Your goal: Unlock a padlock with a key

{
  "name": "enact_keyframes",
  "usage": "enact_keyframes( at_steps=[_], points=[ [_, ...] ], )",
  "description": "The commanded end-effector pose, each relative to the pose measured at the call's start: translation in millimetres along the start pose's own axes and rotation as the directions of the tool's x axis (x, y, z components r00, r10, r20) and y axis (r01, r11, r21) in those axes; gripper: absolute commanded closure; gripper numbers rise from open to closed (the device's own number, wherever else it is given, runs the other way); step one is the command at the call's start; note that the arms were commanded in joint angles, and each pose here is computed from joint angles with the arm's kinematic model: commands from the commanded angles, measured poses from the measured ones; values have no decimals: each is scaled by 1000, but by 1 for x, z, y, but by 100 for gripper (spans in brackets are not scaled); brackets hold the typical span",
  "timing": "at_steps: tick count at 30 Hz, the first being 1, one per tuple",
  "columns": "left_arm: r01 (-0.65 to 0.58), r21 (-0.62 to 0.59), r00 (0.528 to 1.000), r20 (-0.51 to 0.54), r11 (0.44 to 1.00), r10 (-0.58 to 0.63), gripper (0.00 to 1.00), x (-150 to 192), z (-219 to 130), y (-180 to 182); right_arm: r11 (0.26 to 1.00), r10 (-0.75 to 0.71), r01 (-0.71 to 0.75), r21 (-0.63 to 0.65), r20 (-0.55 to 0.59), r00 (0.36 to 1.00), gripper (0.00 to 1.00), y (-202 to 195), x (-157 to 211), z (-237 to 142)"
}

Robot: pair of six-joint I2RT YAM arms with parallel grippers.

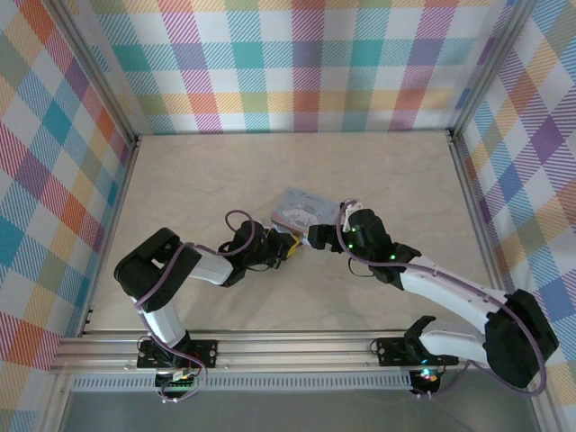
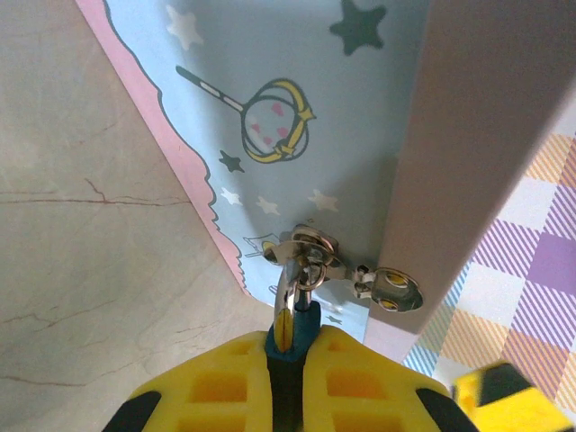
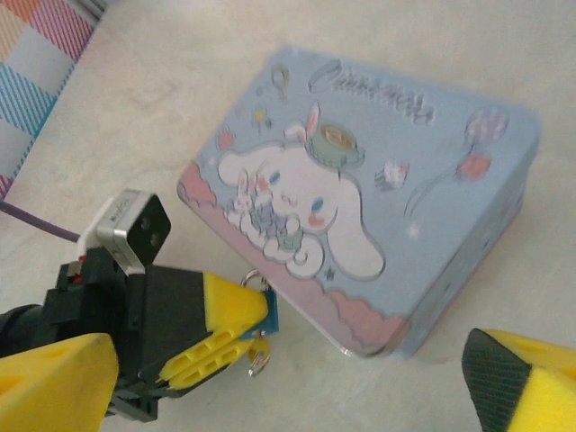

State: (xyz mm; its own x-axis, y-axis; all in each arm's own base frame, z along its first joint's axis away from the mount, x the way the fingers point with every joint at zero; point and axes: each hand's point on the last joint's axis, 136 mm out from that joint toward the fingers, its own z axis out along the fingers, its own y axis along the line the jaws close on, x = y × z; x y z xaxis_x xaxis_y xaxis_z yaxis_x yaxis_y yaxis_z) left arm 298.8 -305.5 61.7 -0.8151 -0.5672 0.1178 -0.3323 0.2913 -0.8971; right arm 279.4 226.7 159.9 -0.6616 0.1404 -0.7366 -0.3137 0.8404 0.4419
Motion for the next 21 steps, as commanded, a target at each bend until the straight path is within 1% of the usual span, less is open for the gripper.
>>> enact_keyframes(
  at_steps=[1, 3, 7, 13, 17, 21],
  points=[
    [-11, 1, 1000, -7, 1000, 11, 97, 4, 0, -7, 993, -109, 103, 56, 114, 988, 0, -7, -24, -13],
    [-9, 2, 1000, -8, 1000, 9, 98, 5, 0, -8, 991, -121, 109, 82, 159, 980, 0, -11, -32, -20],
    [-10, -1, 1000, -8, 1000, 10, 97, 5, -1, -9, 987, -144, 125, 103, 206, 968, 0, -14, -40, -28],
    [-7, -18, 1000, -9, 1000, 7, 97, 5, -3, -7, 966, -248, 225, 124, 211, 945, 0, -11, -46, -31],
    [-8, -18, 1000, -9, 1000, 8, 97, 5, -3, -8, 927, -374, 360, 107, 189, 908, 0, -2, -46, -29],
    [-9, -17, 1000, -13, 1000, 9, 98, 6, -3, -10, 848, -530, 523, 84, 141, 836, 3, 5, -40, -25]
  ],
)
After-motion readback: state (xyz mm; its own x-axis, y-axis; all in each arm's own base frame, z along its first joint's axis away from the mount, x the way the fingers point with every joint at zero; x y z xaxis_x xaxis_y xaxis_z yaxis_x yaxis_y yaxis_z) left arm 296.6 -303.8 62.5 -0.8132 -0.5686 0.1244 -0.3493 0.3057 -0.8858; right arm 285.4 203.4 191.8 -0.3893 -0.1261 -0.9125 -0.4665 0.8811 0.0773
